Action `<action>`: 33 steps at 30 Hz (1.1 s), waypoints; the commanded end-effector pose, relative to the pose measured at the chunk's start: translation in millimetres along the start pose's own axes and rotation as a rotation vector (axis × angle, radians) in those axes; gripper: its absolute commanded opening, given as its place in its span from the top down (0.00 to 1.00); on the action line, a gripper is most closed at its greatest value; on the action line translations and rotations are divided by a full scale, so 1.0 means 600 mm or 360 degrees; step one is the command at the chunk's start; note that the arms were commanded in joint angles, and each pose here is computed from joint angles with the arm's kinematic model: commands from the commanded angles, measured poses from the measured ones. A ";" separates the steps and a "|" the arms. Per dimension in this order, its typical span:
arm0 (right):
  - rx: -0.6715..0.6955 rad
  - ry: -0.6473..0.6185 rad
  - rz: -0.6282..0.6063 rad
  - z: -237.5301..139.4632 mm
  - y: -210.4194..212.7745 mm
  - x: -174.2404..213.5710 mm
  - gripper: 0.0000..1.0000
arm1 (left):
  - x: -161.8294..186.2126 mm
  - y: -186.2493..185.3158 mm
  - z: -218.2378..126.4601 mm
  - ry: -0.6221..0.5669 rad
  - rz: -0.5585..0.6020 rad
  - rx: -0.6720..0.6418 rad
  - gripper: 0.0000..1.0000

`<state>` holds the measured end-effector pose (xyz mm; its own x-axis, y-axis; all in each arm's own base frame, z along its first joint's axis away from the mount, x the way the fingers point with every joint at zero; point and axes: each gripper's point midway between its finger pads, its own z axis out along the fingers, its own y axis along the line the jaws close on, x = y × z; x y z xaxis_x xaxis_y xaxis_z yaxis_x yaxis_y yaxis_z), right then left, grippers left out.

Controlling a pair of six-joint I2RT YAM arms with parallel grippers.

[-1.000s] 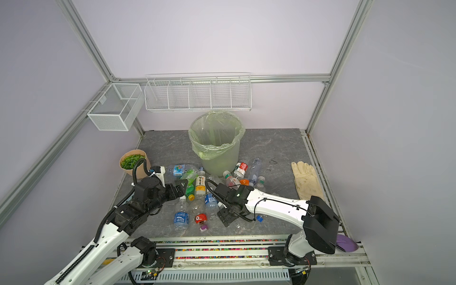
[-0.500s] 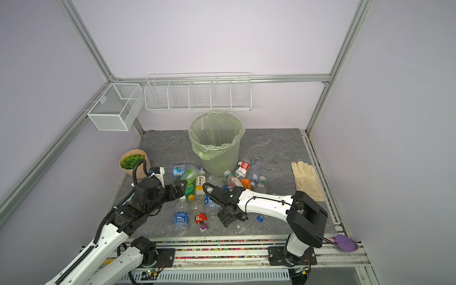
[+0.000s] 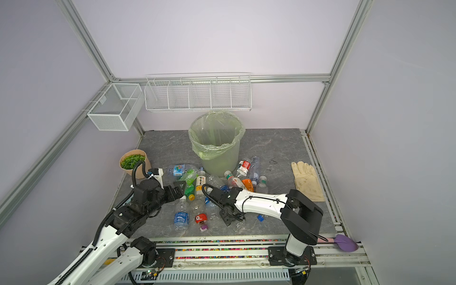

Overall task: Throw the plastic bottles in the bin
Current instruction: 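Close the right gripper on the upright blue-labelled water bottle and lift, then carry the water bottle with the right gripper over the bin and release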

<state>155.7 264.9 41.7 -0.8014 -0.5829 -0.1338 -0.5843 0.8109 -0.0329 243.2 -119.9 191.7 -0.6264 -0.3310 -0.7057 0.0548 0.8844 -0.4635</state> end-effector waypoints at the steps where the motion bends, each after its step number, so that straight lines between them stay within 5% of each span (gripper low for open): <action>1: 0.0057 0.0023 0.0008 0.008 -0.009 0.013 0.48 | 0.009 0.009 -0.001 0.0014 -0.0021 -0.0029 0.00; 19: -0.0138 -0.0350 -0.0090 -0.157 0.011 -0.003 0.53 | -0.005 -0.007 -0.006 -0.0024 -0.0055 0.0032 0.00; 33: -0.0191 -0.1197 -0.0158 -0.418 -0.037 -0.065 0.51 | -0.018 -0.019 -0.015 -0.0048 -0.0083 0.0076 0.00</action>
<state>152.8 262.3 261.9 -0.5605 -0.4629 -0.6867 -0.6972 0.7113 0.0896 242.4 -120.8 193.5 -0.6260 -0.3574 -0.6932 0.0452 0.8707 -0.4897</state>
